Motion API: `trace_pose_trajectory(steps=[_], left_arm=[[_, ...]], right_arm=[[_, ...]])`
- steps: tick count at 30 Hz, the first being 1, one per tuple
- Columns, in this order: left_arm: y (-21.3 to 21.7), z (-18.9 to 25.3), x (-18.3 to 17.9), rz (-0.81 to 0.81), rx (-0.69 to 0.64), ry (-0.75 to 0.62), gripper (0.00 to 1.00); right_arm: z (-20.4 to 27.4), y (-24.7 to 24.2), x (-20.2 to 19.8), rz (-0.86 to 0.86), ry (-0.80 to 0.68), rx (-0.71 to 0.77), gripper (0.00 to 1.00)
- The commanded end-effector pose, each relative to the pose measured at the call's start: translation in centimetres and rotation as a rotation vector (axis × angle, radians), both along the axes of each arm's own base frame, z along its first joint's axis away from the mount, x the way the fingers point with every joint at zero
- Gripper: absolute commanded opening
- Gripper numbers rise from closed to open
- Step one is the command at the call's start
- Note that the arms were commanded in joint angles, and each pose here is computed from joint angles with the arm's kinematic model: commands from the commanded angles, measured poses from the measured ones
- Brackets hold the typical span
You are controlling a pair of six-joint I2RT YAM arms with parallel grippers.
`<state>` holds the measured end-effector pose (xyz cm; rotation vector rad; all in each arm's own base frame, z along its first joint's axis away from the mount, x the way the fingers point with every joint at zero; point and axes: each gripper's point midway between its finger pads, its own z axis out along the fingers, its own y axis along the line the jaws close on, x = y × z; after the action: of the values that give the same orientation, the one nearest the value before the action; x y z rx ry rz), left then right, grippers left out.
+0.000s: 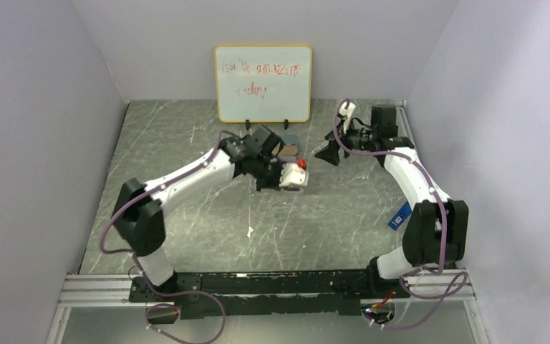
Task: Organize the sunglasses
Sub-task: Place the sunglasses in the sunglasses case.
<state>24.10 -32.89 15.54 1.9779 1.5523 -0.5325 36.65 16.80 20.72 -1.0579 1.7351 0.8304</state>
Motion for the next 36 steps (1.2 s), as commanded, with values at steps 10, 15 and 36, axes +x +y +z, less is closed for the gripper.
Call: trace_pose_trajectory(steps=[10,15,36], left_arm=[[-1.8,-2.3,10.2,-0.048,0.010,0.130,0.05],[-1.5,-3.9,12.4,-0.020,0.034,0.130,0.05],[-0.9,-6.8,16.4,0.113,0.046,0.156,0.06]], right_arm=[[2.6,-3.9,0.6,-0.183,-0.188,0.015,0.82],[2.3,-5.3,0.6,-0.213,-0.176,0.032,0.82],[2.4,-5.8,0.0,-0.223,-0.172,0.084,0.82]])
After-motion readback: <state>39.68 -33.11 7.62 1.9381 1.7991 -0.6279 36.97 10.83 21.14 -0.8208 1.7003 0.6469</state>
